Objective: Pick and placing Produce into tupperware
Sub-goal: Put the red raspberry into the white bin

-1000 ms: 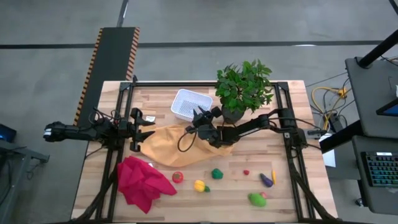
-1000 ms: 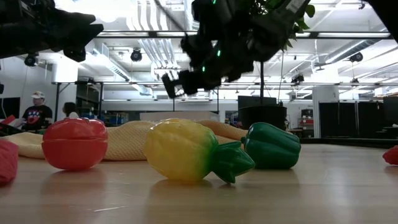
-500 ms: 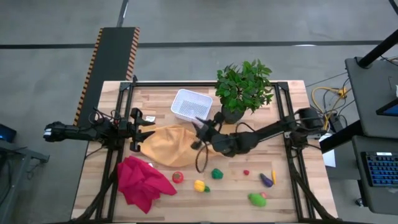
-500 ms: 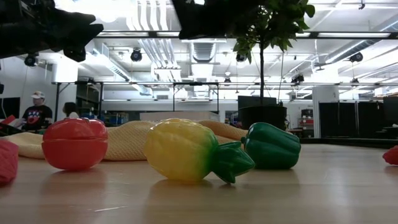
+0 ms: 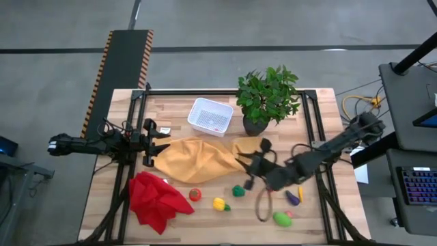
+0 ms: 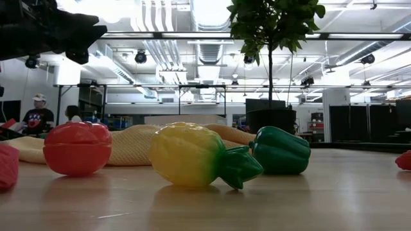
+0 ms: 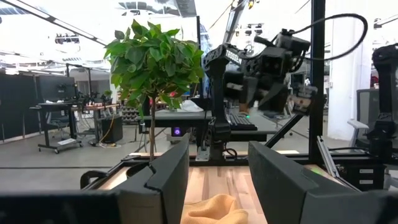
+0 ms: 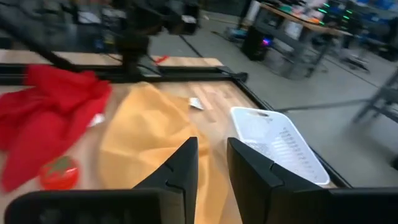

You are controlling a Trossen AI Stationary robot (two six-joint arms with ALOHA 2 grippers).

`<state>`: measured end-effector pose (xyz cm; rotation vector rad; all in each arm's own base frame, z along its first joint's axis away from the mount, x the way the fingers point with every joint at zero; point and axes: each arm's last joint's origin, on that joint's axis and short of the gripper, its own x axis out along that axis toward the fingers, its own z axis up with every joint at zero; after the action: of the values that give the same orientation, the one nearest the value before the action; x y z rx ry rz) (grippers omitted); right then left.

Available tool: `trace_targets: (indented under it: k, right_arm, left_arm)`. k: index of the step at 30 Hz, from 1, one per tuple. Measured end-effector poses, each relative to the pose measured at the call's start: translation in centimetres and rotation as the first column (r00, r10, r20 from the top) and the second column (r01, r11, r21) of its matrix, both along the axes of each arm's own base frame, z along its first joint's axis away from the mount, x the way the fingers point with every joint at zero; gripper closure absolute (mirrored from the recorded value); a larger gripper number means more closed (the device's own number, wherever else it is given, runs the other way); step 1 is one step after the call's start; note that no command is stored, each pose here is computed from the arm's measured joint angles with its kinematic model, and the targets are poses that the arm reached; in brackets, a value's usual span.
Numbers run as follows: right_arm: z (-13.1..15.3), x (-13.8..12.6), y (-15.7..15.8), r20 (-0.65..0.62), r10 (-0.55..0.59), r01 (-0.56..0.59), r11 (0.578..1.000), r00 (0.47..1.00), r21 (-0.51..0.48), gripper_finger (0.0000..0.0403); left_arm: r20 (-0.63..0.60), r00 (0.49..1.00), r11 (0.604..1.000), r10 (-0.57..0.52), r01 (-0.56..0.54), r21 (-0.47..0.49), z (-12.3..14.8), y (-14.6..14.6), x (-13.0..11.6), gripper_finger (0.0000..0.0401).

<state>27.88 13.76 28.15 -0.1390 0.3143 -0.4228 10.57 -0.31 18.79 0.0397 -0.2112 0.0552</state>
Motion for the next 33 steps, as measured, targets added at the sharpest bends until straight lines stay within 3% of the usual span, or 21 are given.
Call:
trace_targets:
  k: [8, 11, 14, 18, 22, 30, 33]
  right_arm:
    - [1.1, -5.1, 1.7, 0.053, 0.145, -0.147, 0.988, 0.988, 0.038, 0.0308]
    - [1.6, -6.1, 1.5, 0.073, 0.138, -0.145, 0.984, 0.988, 0.101, 0.0278]
    - [0.8, -7.0, 1.1, 0.001, 0.146, -0.143, 0.967, 0.989, 0.209, 0.0231]
    - [-1.2, -8.3, 0.4, -0.174, 0.110, -0.035, 0.922, 0.979, 0.385, 0.0168]
    - [-3.0, -8.9, 0.5, -0.319, 0.080, 0.102, 0.851, 0.945, 0.516, 0.0130]
    - [-6.8, -8.7, 1.9, -0.475, 0.090, 0.215, 0.808, 0.876, 0.549, 0.0119]
    - [-8.6, -8.5, 2.3, -0.543, 0.079, 0.264, 0.810, 0.836, 0.524, 0.0126]
  left_arm:
    - [-0.002, 1.000, 1.000, 0.000, 0.000, 0.000, 0.0, 0.0, 0.0, 0.0249]
    - [-0.008, 1.000, 1.000, 0.000, 0.000, 0.000, -0.1, 0.0, 0.0, 0.0249]
    - [-0.011, 1.000, 1.000, 0.000, 0.000, 0.001, -0.1, 0.0, 0.1, 0.0249]
    - [-0.014, 1.000, 1.000, 0.000, 0.000, 0.001, -0.1, 0.0, 0.1, 0.0249]
    - [-0.012, 1.000, 1.000, 0.000, 0.000, 0.001, -0.1, 0.0, 0.1, 0.0249]
    - [-0.014, 1.000, 1.000, 0.000, 0.000, 0.001, -0.1, 0.0, 0.1, 0.0249]
    - [-0.014, 1.000, 1.000, 0.000, 0.000, 0.001, -0.1, 0.0, 0.1, 0.0249]
